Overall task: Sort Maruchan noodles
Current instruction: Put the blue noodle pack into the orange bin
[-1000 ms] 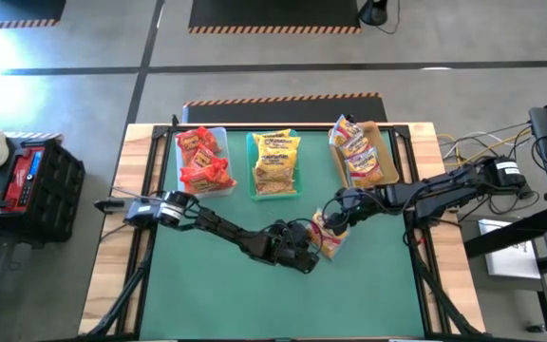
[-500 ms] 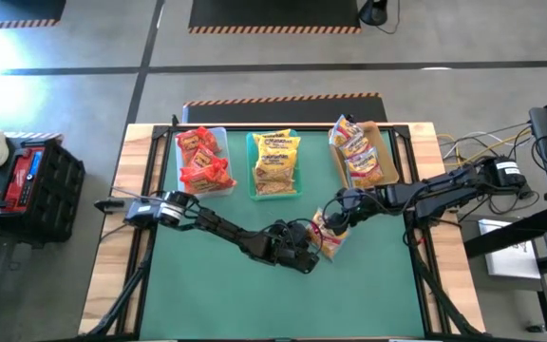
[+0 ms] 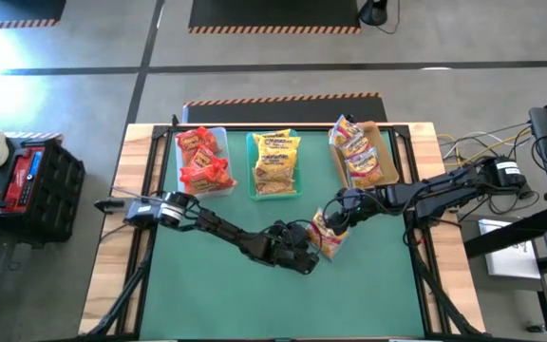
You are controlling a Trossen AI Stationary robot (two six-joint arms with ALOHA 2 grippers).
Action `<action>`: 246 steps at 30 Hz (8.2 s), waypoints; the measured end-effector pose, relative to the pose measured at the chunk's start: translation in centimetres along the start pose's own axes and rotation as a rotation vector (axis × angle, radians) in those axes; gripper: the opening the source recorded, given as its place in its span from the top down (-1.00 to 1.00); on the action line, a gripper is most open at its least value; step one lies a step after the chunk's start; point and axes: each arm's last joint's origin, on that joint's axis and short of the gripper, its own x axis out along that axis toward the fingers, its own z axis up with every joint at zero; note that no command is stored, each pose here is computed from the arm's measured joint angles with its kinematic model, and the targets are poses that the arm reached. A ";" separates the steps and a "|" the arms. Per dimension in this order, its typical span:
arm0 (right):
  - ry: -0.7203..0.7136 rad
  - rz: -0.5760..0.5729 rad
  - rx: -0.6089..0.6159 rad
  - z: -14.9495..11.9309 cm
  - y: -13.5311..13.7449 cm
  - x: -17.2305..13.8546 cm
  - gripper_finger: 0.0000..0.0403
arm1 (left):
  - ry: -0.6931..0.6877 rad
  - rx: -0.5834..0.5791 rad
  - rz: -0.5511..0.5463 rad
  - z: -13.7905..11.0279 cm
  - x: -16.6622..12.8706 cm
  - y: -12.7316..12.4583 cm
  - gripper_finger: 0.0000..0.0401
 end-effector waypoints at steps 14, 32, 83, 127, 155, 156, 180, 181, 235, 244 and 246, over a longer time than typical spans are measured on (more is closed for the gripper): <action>0.013 0.001 -0.109 0.0 0.1 -0.2 0.72 | -0.031 -0.079 -0.124 1.0 -1.4 -2.7 1.00; 0.084 -0.146 -0.410 1.6 3.2 -2.5 0.72 | -0.019 0.062 0.003 3.0 -3.6 -4.3 1.00; 0.159 -0.088 -0.387 1.9 3.2 -2.1 -0.13 | -0.010 -0.002 -0.016 -0.3 0.5 -4.0 1.00; 0.257 -0.032 -0.360 2.2 2.6 1.9 0.53 | -0.034 -0.026 -0.003 -0.1 0.4 -4.3 1.00; 0.252 -0.042 -0.378 2.2 2.5 1.2 0.81 | -0.102 -0.023 0.205 2.2 -2.6 -5.4 1.00; 0.250 -0.043 -0.377 2.3 2.5 1.2 0.81 | -0.102 -0.033 0.207 2.2 -2.7 -5.4 1.00; 0.002 -0.220 -0.482 5.6 5.0 -0.9 0.94 | -0.075 -0.029 0.214 1.3 -3.6 -5.5 1.00; 0.002 -0.221 -0.486 5.7 5.1 -1.0 0.95 | -0.074 -0.028 0.214 1.3 -3.6 -5.5 1.00; 0.620 -0.818 -0.990 8.9 2.5 -9.6 0.93 | -0.074 -0.029 0.214 1.3 -3.6 -5.5 1.00; 0.637 -0.848 -0.918 8.1 1.4 -9.0 0.72 | -0.061 -0.030 0.208 1.3 -3.6 -5.6 1.00; 0.606 -0.868 -0.899 8.3 1.6 -9.1 0.67 | -0.060 -0.030 0.208 1.3 -3.6 -5.6 1.00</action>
